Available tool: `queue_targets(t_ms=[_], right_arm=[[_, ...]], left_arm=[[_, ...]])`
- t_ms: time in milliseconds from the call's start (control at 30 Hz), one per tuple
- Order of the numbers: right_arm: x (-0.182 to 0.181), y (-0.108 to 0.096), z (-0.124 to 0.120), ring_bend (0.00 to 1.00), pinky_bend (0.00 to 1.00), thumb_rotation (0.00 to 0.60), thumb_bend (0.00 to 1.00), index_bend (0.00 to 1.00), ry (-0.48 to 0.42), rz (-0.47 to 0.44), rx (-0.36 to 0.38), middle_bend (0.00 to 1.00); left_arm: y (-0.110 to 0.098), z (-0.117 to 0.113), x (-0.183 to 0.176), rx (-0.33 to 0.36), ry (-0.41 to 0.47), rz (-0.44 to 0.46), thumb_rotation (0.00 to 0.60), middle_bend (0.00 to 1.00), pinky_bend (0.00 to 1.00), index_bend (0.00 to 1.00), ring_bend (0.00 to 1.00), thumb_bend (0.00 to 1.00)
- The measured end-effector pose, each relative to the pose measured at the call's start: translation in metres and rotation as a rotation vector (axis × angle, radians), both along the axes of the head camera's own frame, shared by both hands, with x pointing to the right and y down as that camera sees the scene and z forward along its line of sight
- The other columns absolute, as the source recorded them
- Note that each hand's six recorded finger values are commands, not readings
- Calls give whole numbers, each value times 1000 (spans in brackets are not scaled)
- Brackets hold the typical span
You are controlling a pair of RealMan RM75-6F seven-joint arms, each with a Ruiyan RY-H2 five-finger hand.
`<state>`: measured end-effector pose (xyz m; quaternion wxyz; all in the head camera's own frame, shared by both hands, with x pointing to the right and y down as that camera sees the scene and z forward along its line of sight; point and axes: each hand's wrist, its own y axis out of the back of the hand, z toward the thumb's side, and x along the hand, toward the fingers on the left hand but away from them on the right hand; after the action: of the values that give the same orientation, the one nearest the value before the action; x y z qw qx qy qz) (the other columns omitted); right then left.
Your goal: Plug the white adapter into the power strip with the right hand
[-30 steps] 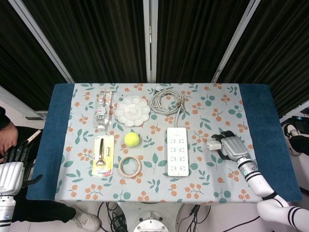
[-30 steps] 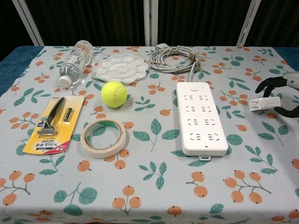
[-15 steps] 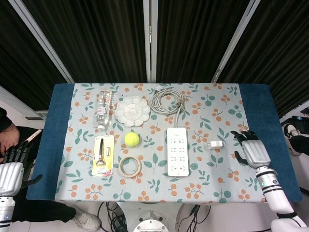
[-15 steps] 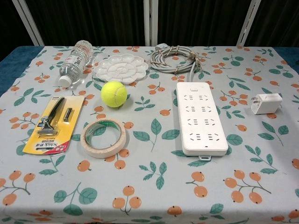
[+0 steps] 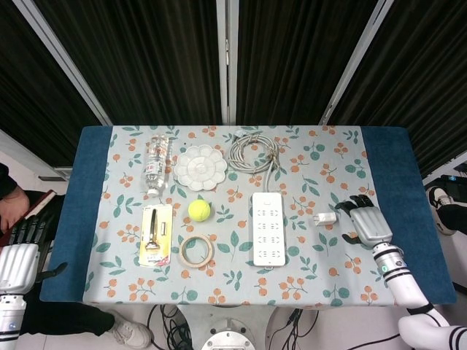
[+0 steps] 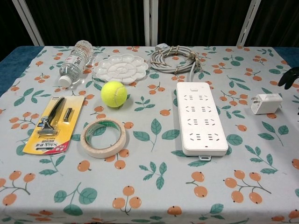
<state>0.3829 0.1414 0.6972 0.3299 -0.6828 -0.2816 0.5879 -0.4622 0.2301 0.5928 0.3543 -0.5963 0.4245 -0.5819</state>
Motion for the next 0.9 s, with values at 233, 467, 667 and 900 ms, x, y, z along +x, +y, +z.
queue_targets(t_ms=[233,467,667,900], right_arm=[[-11,-8,27,132,123,600,123,342,-68,37,-24,324],[-15,-11,40,151,137,600,267,401,-109,63,-42,362],[-15,-12,44,195,151,600,333,513,-128,71,-47,446],[-19,-21,31,231,152,600,361,572,-74,-26,-19,493]], left_arm=[[1,0,-1,-5,-3,-6,600,11,0,0,0,70],[0,1,0,-9,-3,-5,600,11,0,0,0,70],[1,2,-2,-14,-3,-13,600,11,0,0,0,70],[3,1,-4,-14,-3,-16,600,11,0,0,0,70]])
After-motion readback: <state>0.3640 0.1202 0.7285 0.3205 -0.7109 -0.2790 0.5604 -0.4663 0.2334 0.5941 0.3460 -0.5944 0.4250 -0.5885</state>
